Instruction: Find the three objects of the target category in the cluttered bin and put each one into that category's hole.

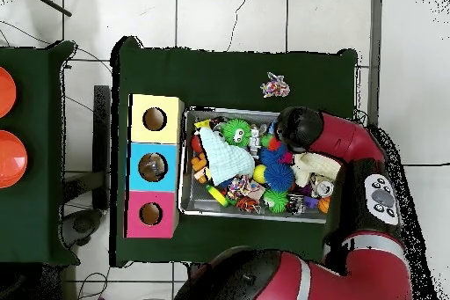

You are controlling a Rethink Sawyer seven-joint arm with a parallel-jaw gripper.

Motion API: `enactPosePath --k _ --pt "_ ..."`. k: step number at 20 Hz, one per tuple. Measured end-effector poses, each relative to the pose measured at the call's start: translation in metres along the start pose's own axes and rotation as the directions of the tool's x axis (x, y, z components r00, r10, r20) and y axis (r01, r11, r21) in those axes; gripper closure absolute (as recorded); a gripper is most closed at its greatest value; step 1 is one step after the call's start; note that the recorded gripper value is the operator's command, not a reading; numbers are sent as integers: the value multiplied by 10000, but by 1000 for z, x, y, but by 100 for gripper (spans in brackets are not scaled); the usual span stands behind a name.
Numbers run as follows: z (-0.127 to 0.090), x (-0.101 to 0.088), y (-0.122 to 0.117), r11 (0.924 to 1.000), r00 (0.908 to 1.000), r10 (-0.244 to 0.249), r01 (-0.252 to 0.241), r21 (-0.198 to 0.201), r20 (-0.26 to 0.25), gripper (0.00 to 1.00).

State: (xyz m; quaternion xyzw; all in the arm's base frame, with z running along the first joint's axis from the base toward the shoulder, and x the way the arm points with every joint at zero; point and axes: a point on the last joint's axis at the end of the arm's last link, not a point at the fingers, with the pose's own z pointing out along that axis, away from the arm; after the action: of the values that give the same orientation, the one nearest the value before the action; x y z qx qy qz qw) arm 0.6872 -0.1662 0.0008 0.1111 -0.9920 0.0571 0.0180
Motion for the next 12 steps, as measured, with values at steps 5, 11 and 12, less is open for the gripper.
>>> enactPosePath --k 5,11,12 --pt "-12 -8 2 9999 9998 -91 89 115 162 100" --pt "-30 -16 2 9995 9991 -154 143 278 391 100" --pt "-35 -18 0 9994 9989 -140 126 323 454 100"
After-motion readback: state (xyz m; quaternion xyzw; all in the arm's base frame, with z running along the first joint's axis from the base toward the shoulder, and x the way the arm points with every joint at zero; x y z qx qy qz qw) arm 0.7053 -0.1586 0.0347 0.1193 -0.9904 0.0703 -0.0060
